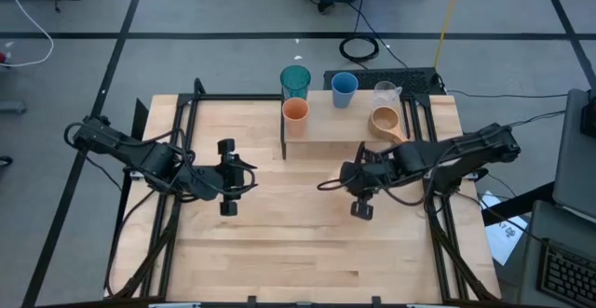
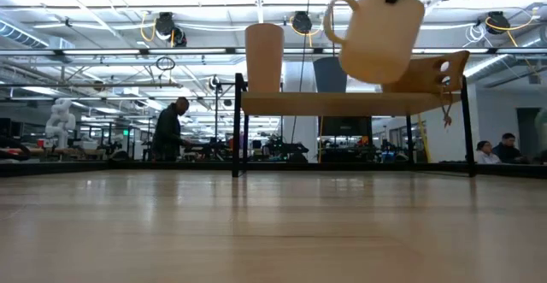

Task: Stack small to large cups/mugs on shelf
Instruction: Put the light orange mug on the shelf

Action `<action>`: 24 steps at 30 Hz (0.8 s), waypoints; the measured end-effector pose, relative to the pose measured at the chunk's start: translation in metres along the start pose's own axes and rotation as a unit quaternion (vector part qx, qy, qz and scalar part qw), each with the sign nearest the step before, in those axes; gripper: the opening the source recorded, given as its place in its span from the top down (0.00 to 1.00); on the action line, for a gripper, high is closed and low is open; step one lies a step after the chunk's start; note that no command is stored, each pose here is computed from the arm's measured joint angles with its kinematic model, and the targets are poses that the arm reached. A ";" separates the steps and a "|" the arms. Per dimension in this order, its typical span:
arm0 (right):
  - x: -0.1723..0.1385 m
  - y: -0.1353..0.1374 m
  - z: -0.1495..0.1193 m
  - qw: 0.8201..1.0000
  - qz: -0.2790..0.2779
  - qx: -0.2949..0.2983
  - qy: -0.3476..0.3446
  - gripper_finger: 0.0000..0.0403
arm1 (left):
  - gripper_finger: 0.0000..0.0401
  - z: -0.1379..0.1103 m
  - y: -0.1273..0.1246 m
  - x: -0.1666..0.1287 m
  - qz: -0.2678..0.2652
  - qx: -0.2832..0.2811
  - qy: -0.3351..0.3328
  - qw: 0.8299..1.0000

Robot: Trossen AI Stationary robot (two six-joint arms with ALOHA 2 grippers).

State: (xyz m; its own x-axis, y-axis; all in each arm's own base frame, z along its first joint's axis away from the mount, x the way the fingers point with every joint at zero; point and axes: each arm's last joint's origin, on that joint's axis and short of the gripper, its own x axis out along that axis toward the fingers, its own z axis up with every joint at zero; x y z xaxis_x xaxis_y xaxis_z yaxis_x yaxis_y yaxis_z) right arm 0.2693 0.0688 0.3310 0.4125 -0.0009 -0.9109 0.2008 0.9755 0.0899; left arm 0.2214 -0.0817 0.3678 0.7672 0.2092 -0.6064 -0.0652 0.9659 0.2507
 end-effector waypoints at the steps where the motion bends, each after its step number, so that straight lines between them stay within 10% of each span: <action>1: -0.004 0.000 0.002 1.000 0.001 -0.003 -0.005 1.00 | 0.50 0.000 0.000 0.000 0.000 0.000 0.000 1.000; 24: -0.075 -0.021 0.048 0.979 -0.056 -0.047 -0.191 1.00 | 0.50 0.000 0.000 0.000 0.000 -0.003 0.000 1.000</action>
State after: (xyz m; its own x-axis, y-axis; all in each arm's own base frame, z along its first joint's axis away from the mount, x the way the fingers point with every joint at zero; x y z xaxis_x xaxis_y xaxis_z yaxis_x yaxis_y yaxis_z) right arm 0.2772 0.0377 0.4170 0.6979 -0.1737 -0.6948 0.1883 0.9805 -0.0559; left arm 0.2214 -0.0817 0.3678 0.7672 0.2099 -0.6061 -0.0692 0.9665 0.2471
